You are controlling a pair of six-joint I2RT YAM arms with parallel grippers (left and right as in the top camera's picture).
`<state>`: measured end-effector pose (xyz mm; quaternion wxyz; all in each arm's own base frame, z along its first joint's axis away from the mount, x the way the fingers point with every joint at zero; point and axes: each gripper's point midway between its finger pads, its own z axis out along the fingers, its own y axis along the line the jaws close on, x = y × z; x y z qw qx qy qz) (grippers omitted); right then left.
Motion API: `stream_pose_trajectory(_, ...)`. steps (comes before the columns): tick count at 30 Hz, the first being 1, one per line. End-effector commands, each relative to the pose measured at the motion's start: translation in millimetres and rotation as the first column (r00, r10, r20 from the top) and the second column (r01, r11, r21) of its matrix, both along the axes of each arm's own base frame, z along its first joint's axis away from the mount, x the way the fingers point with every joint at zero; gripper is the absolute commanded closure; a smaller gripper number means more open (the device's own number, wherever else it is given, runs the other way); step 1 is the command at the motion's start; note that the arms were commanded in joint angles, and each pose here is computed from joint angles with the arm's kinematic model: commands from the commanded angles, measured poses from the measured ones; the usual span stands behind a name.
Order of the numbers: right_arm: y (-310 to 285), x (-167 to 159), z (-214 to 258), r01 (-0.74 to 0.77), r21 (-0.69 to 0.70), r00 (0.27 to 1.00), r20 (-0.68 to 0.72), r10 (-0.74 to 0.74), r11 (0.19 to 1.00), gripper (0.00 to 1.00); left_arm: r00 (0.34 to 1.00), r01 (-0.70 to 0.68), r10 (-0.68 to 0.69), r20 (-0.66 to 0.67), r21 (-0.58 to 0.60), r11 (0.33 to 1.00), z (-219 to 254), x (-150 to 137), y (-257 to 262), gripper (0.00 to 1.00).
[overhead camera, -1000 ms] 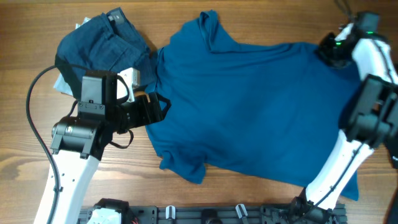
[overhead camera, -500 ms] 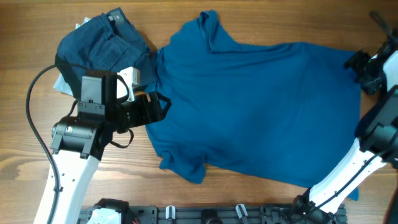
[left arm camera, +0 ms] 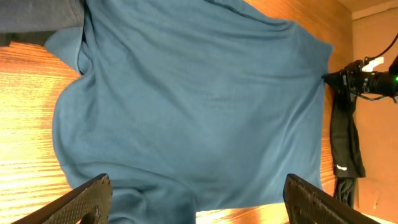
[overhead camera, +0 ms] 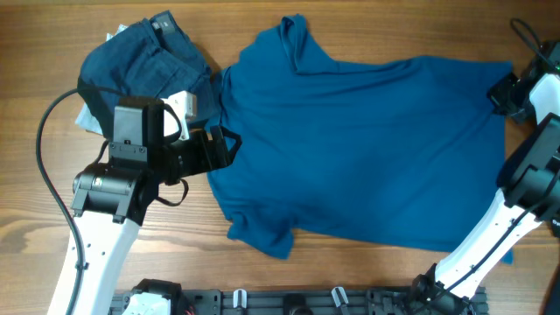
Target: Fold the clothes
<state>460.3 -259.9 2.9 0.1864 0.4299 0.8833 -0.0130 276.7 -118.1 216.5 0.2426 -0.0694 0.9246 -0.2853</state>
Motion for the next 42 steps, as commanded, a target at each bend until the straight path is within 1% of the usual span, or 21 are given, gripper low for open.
stream_pose_trajectory(1, -4, 9, -27, 0.036, -0.014, 0.999, 0.011, -0.035, 0.999, 0.96, 0.999, -0.007, 0.007, 0.033, 0.000, 1.000, 8, 6, 1, 0.10)
stream_pose_trajectory(4, -13, 25, -19, 0.055, -0.046, 0.995, 0.089, -0.051, 0.997, 0.95, 0.999, -0.007, 0.007, 0.049, -0.003, 1.000, 11, 9, 1, 0.10)
stream_pose_trajectory(7, -18, 34, -13, 0.060, -0.065, 0.990, 0.130, -0.051, 0.996, 0.95, 0.999, -0.010, 0.010, 0.053, 0.000, 1.000, 11, 10, 1, 0.09)
stream_pose_trajectory(8, -19, 35, -12, 0.060, -0.069, 0.989, 0.137, -0.050, 0.996, 0.94, 0.999, -0.010, 0.010, 0.052, 0.000, 1.000, 10, 10, 1, 0.09)
stream_pose_trajectory(9, -20, 38, -10, 0.059, -0.072, 0.988, 0.149, -0.047, 0.996, 0.88, 0.999, -0.010, 0.010, 0.052, 0.000, 1.000, 11, 10, 1, 0.08)
stream_pose_trajectory(12, -17, 43, 4, 0.034, -0.039, 0.983, 0.184, -0.027, 0.999, 0.01, 0.998, -0.012, 0.012, 0.056, 0.002, 1.000, 11, 11, 2, 0.06)
stream_pose_trajectory(15, -14, 45, 58, -0.020, 0.045, 0.952, 0.305, 0.006, 0.999, 0.00, 0.998, -0.012, 0.012, 0.055, 0.002, 1.000, 11, 11, 2, 0.06)
stream_pose_trajectory(18, -8, 31, 124, -0.078, 0.084, 0.918, 0.394, 0.039, 0.993, 0.01, 0.998, -0.012, 0.011, 0.056, 0.002, 1.000, 11, 11, 2, 0.10)
stream_pose_trajectory(19, -5, 23, 147, -0.084, 0.086, 0.910, 0.414, 0.041, 0.993, 0.00, 0.998, -0.012, 0.012, 0.056, 0.003, 1.000, 11, 11, 2, 0.11)
stream_pose_trajectory(20, 0, 9, 180, -0.094, 0.076, 0.899, 0.435, 0.052, 0.993, 0.01, 0.998, -0.012, 0.012, 0.057, 0.007, 1.000, 11, 11, 2, 0.11)
stream_pose_trajectory(23, 13, -17, 230, -0.103, 0.045, 0.885, 0.460, 0.071, 0.994, 0.01, 0.999, -0.009, 0.008, 0.046, 0.011, 1.000, 8, 9, 2, 0.13)
stream_pose_trajectory(25, 30, -42, 269, -0.101, 0.025, 0.874, 0.479, 0.077, 0.995, 0.01, 0.999, -0.011, 0.012, -0.034, 0.023, 1.000, -4, -2, 5, 0.16)
stream_pose_trajectory(28, 57, -80, 309, -0.096, 0.023, 0.869, 0.489, 0.072, 0.995, 0.00, 0.972, -0.025, 0.038, -0.233, 0.056, 0.998, -34, -30, 10, 0.16)
stream_pose_trajectory(30, 74, -101, 317, -0.098, 0.045, 0.882, 0.467, 0.066, 0.994, 0.00, 0.934, -0.052, 0.071, -0.349, 0.062, 0.997, -55, -43, 12, 0.16)
stream_pose_trajectory(31, 84, -113, 315, -0.097, 0.073, 0.896, 0.440, 0.055, 0.993, 0.00, 0.913, -0.044, 0.061, -0.404, 0.052, 0.998, -67, -50, 8, 0.17)
stream_pose_trajectory(34, 104, -140, 296, -0.095, 0.166, 0.943, 0.330, 0.035, 0.982, 0.00, 0.832, -0.029, 0.056, -0.552, 0.058, 0.998, -105, -72, -3, 0.17)
stream_pose_trajectory(36, 112, -149, 283, -0.106, 0.201, 0.960, 0.276, 0.048, 0.974, 0.01, 0.784, -0.004, 0.030, -0.620, 0.042, 0.999, -124, -85, -14, 0.20)
stream_pose_trajectory(38, 120, -158, 264, -0.105, 0.249, 0.976, 0.213, 0.051, 0.963, 0.00, 0.731, 0.049, -0.023, -0.682, 0.019, 0.999, -148, -102, -30, 0.23)
stream_pose_trajectory(42, 131, -171, 226, -0.080, 0.334, 0.992, 0.122, 0.041, 0.939, 0.00, 0.639, 0.136, -0.047, -0.768, 0.053, 0.989, -186, -129, -43, 0.26)
